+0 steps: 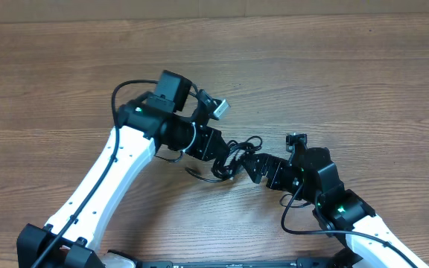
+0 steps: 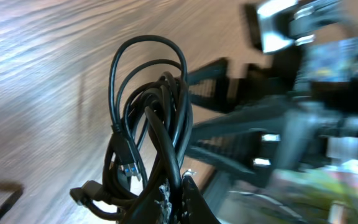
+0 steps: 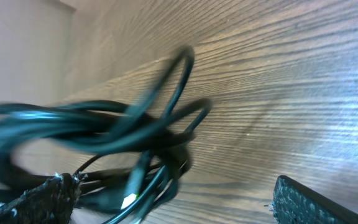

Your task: Untangle cables

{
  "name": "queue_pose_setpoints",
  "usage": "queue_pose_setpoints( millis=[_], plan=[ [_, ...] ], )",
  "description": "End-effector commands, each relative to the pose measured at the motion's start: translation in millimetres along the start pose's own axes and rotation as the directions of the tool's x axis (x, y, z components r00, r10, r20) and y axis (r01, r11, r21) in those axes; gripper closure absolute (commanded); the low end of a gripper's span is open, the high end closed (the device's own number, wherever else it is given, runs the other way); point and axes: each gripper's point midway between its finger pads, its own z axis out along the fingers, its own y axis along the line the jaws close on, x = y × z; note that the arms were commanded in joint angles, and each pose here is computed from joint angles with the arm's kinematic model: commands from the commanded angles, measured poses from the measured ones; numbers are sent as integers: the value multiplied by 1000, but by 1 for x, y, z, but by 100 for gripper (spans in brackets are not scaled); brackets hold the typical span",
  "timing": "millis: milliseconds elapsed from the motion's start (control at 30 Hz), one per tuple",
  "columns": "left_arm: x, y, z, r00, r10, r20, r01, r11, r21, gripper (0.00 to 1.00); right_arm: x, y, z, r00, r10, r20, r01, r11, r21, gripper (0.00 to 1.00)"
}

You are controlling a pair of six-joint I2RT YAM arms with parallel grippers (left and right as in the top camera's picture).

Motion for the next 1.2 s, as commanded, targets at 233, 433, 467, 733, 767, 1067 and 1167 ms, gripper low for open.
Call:
queue_pose_setpoints(
  millis=[233,433,467,733,767,1067,1167],
  plan=[
    [-18,-62,-56,993,-68,98,10,866,500,96,-32,31,-1,955,-260,144,272,959,-76,5],
    [-16,-76,-62,994,-68,86,7,821,571,96,-43,62,-8,933,-289,215,330,925,-186,49],
    [-16,-77,-62,994,-72,83,12,818,575,96,-43,65,-9,931,-293,218,336,920,-200,53],
    [-14,-82,-59,992,-127,22,90,805,587,96,-41,73,-11,928,-302,217,350,906,-239,85],
    [-14,-81,-58,992,-128,23,91,810,579,96,-40,73,-11,929,-302,214,350,905,-242,96],
    [-9,33,-27,914,-394,96,400,915,-55,19,-29,45,-5,988,149,32,-139,967,-213,96],
    [-11,39,-27,906,-406,119,418,904,-91,15,-17,29,-2,978,209,-13,-209,967,-145,96]
  ],
)
